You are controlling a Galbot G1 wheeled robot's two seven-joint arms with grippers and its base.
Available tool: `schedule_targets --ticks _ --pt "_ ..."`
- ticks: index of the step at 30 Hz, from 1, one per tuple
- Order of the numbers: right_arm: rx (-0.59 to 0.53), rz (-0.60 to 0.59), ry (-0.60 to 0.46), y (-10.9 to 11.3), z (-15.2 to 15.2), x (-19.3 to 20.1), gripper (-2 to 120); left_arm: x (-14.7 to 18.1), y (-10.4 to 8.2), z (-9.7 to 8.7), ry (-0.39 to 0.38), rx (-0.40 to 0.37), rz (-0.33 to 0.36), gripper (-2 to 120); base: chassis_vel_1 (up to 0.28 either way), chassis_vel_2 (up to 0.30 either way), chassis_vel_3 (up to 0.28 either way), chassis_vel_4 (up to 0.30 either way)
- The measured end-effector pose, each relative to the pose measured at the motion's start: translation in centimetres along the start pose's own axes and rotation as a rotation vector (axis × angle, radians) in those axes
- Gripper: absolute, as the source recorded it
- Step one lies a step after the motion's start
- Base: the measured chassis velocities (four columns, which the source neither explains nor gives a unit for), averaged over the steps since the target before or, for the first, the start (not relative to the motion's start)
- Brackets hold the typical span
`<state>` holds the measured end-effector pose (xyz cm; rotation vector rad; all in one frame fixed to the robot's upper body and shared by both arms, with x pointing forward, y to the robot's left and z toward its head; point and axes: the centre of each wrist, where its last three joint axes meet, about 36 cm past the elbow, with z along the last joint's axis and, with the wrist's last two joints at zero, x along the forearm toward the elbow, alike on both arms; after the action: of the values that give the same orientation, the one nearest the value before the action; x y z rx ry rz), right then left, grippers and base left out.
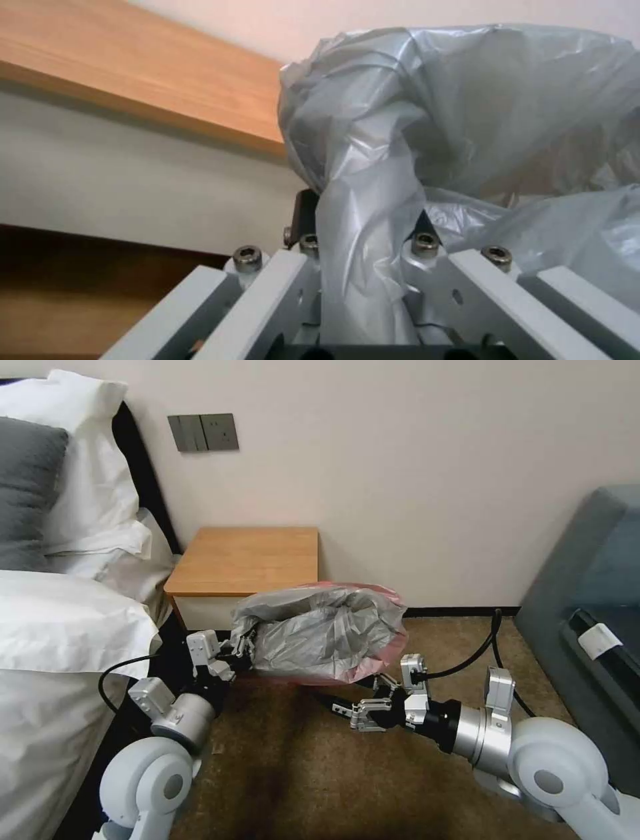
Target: Pick up the garbage bag from the table and place it over the trash can.
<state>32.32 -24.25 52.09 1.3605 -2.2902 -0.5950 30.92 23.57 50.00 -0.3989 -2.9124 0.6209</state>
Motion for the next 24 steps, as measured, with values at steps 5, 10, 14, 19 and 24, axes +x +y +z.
schedule_targets --ticks 5,10,14,19,24 --pt "0.001 0.0 0.0 0.01 0.0 -0.02 72 0.03 -0.08 0.05 0.0 0.0 0.002 7 0.0 0.0 0.0 0.0" --pt "0.002 -0.002 0.0 0.01 -0.04 -0.08 54 0.13 -0.21 0.02 -0.002 -0.004 0.003 7 0.0 0.0 0.0 0.0" --pt "0.0 0.0 -0.001 -0.03 0.02 -0.1 39 0.16 -0.33 0.08 -0.002 -0.006 0.004 7 0.0 0.0 0.0 0.0" --pt "-0.002 0.004 -0.003 0.01 0.11 0.02 25 0.21 -0.56 0.09 -0.002 -0.006 0.009 7 0.0 0.0 0.0 0.0" --pt "0.005 -0.001 -0.003 0.38 0.15 0.05 3 0.26 -0.69 0.05 -0.003 -0.006 0.013 7 0.0 0.0 0.0 0.0"
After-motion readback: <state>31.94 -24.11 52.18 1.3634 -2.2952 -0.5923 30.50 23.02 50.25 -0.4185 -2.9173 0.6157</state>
